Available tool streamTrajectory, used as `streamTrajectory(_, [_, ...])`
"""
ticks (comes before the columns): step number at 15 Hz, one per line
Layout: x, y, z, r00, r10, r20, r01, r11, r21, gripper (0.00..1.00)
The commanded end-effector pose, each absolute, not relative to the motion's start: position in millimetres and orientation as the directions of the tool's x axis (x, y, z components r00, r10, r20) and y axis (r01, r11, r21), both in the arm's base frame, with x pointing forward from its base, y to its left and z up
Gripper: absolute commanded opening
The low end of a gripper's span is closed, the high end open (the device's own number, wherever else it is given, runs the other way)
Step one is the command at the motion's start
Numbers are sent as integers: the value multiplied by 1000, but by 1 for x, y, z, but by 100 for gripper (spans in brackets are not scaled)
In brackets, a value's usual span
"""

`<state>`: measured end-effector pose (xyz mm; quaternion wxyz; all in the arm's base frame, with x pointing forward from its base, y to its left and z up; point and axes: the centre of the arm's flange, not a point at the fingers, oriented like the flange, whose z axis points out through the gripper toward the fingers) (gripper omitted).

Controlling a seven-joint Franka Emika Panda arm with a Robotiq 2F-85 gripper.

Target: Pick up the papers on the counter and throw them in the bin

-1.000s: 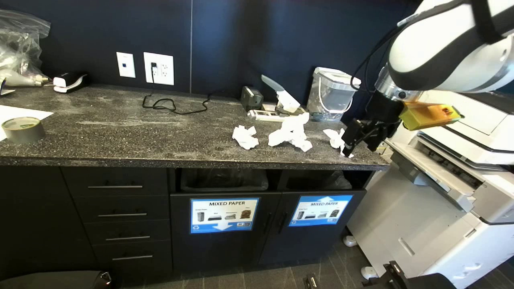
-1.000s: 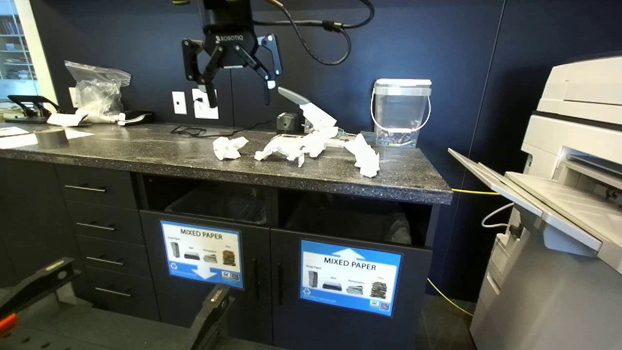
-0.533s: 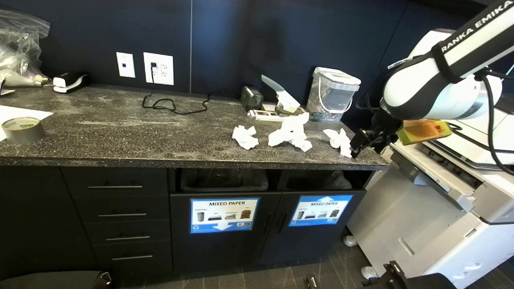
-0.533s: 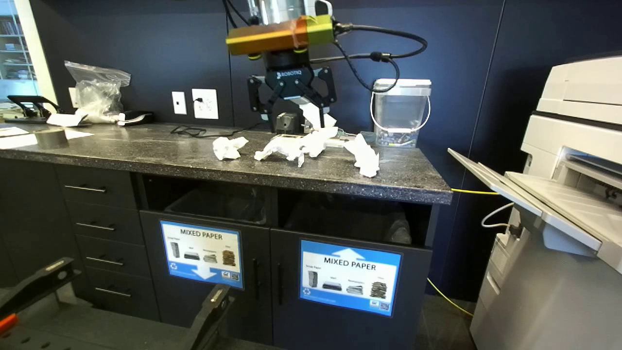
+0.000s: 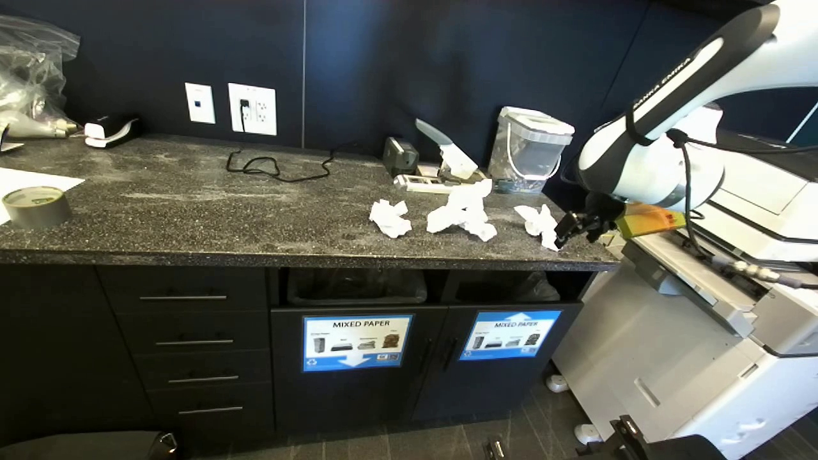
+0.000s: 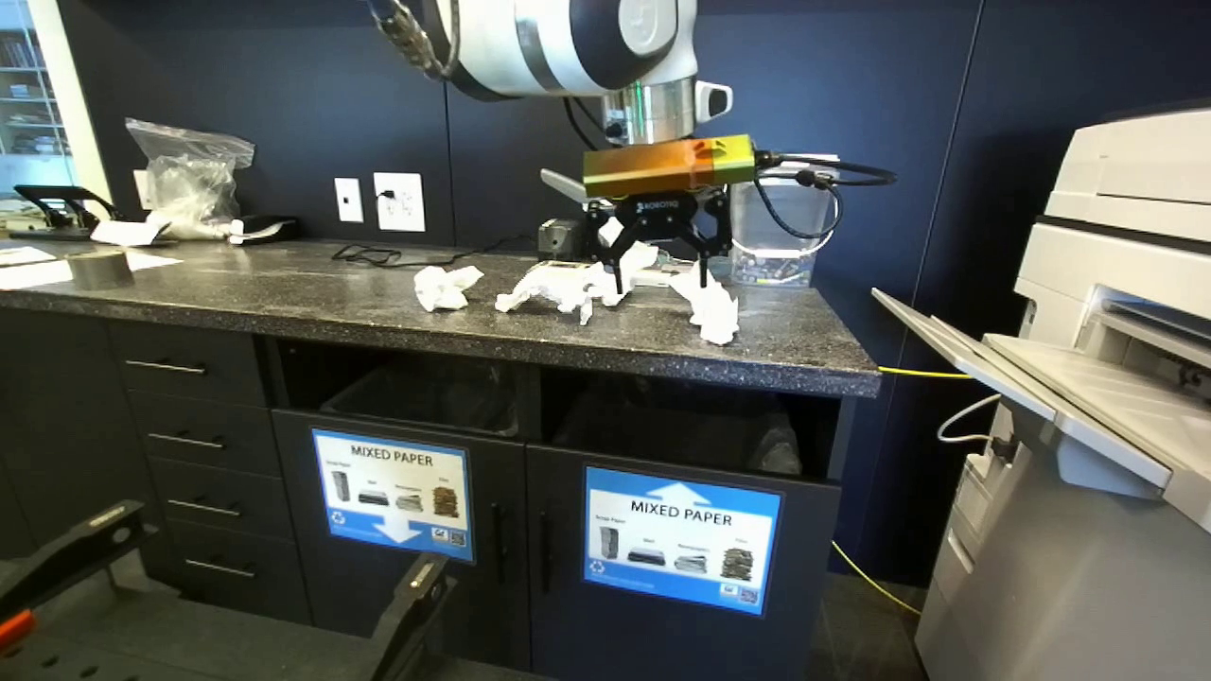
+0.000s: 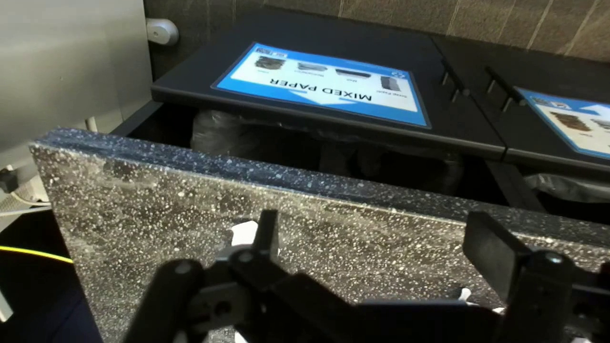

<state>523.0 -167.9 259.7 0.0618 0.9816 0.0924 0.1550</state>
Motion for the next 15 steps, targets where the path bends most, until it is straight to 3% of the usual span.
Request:
streamTrajectory(1, [578,-209,251,903,269,334,225,-960,164,100])
streamTrajectory(7, [630,-245,244,842,373,391,321,-927,194,100])
streamTrajectory(15, [676,-262,221,772,452,447,468,-880,81,100])
